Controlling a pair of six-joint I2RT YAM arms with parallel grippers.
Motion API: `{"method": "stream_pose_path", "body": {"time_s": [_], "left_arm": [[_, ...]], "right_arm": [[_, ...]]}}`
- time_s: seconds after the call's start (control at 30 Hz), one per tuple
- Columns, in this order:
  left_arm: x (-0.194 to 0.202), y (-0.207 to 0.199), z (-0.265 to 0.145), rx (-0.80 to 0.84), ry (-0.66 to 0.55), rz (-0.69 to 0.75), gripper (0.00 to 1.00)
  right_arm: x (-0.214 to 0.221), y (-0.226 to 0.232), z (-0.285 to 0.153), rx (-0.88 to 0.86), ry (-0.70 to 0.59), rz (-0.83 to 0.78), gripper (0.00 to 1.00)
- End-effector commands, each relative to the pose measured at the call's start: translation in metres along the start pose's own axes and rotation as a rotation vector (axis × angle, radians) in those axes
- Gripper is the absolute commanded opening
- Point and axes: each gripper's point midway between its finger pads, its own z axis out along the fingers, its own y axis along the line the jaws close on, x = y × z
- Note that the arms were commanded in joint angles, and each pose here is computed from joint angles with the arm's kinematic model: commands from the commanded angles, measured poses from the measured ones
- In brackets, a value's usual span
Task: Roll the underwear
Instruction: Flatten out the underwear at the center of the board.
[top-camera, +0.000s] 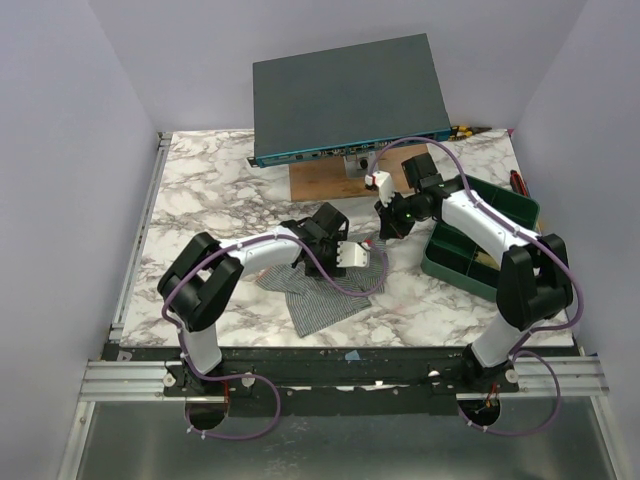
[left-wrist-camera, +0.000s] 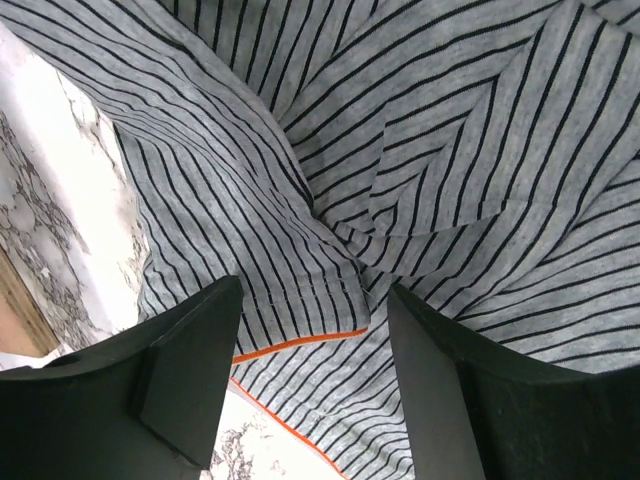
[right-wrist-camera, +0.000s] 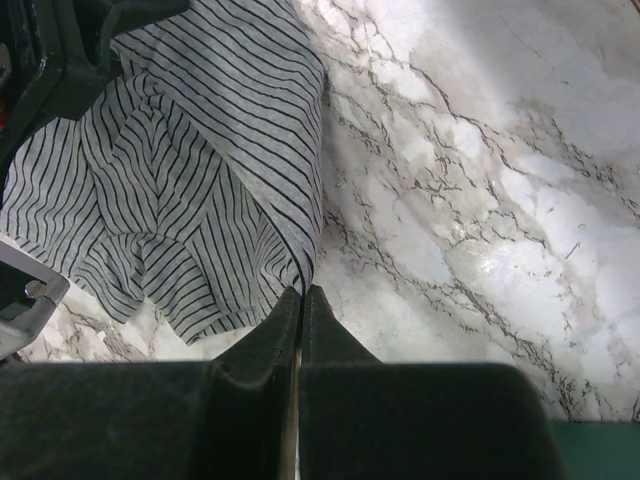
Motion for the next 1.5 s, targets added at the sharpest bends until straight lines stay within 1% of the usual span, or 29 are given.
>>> {"method": "stream_pose_path", "body": {"time_s": [0.0, 0.17, 0.27, 0.43, 0.6, 0.9, 1.2, 1.3, 1.47], "left_arm": [[0.005, -0.002, 0.008, -0.013, 0.023, 0.014, 0.62], [0.001, 0.002, 0.006, -0.017, 0.014, 0.011, 0.56], [0.0, 0.004, 0.003, -0.015, 0.013, 0.009, 0.54], [-0.002, 0.005, -0.004, 0.0, 0.003, -0.007, 0.64], [-0.002, 0.011, -0.012, 0.012, -0.012, -0.035, 0.65], [0.004, 0.016, -0.007, 0.022, 0.003, -0.042, 0.57], [0.007, 0.013, 0.001, 0.03, 0.01, -0.042, 0.56], [0.008, 0.012, 0.002, 0.033, 0.013, -0.044, 0.51], [0.007, 0.011, 0.002, 0.037, 0.011, -0.047, 0.39]], "right_arm": [[0.006, -0.003, 0.003, 0.008, 0.036, 0.01, 0.01], [0.01, -0.001, 0.006, -0.001, 0.043, 0.017, 0.01], [0.013, -0.001, 0.007, -0.003, 0.049, 0.02, 0.01], [0.015, -0.001, 0.008, 0.002, 0.055, 0.018, 0.01], [0.018, -0.001, 0.009, 0.0, 0.059, 0.02, 0.01], [0.022, 0.001, 0.012, -0.009, 0.062, 0.028, 0.01], [0.022, 0.0, 0.012, -0.009, 0.065, 0.027, 0.01], [0.022, 0.0, 0.013, -0.01, 0.067, 0.03, 0.01], [0.023, 0.0, 0.013, -0.008, 0.069, 0.03, 0.01]]}}
